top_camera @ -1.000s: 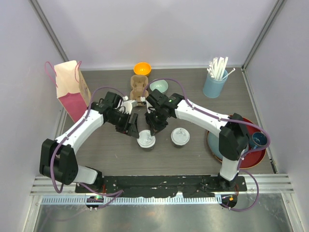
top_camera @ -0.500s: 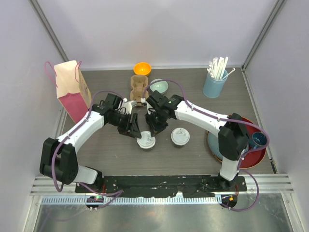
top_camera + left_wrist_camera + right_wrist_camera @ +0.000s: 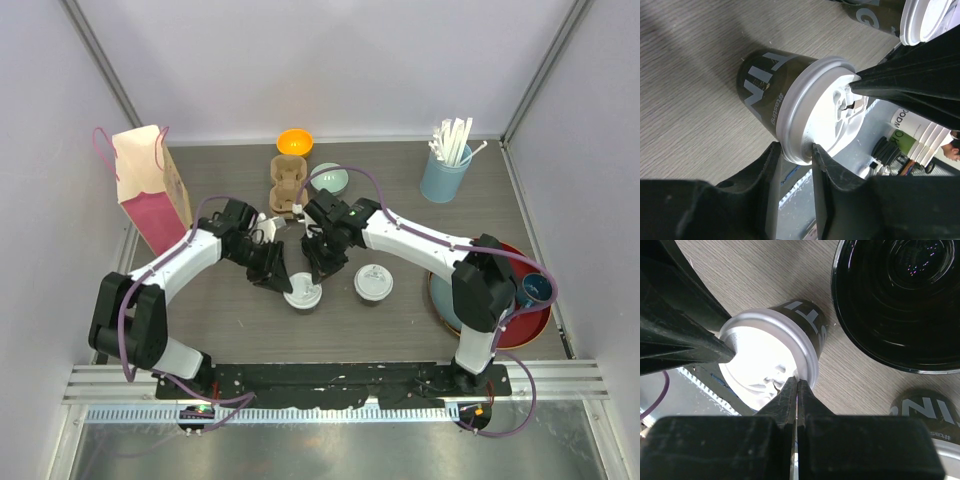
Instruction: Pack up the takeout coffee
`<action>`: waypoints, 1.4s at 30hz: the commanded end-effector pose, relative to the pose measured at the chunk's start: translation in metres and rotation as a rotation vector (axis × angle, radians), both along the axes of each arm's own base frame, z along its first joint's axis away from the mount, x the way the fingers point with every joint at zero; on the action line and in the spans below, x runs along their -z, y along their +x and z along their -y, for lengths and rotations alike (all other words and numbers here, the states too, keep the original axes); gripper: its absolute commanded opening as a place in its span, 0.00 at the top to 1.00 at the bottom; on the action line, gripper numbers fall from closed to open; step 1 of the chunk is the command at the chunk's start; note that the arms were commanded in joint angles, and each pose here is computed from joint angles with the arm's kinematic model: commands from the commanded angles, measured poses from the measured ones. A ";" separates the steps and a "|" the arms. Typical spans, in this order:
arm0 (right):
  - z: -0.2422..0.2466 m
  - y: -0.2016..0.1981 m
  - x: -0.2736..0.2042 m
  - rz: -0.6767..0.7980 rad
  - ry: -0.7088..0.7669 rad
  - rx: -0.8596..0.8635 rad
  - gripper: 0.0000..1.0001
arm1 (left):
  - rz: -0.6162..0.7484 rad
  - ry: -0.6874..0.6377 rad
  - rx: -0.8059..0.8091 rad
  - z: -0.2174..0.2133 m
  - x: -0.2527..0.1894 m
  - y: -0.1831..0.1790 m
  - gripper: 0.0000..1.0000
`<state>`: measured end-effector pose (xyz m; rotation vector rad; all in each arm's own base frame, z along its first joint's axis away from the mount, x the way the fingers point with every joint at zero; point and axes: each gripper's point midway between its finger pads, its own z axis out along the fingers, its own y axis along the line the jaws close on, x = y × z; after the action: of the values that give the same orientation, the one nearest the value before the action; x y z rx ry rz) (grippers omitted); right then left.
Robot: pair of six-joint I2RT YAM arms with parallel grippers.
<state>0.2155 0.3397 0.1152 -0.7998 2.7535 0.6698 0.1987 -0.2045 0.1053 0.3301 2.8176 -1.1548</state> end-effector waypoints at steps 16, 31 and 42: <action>-0.001 -0.012 -0.005 0.076 0.123 0.114 0.99 | -0.106 0.101 -0.015 -0.005 0.055 -0.012 0.86; 0.013 -0.016 -0.001 0.130 0.157 0.168 0.99 | -0.036 0.148 0.038 -0.006 0.062 0.001 0.92; -0.005 -0.011 -0.038 0.205 0.256 0.111 0.84 | 0.051 0.009 0.082 0.008 0.017 -0.001 0.89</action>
<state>0.1942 0.3206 0.1164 -0.5991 2.6048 0.7370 0.1887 -0.2227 0.0984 0.3659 2.8391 -1.3179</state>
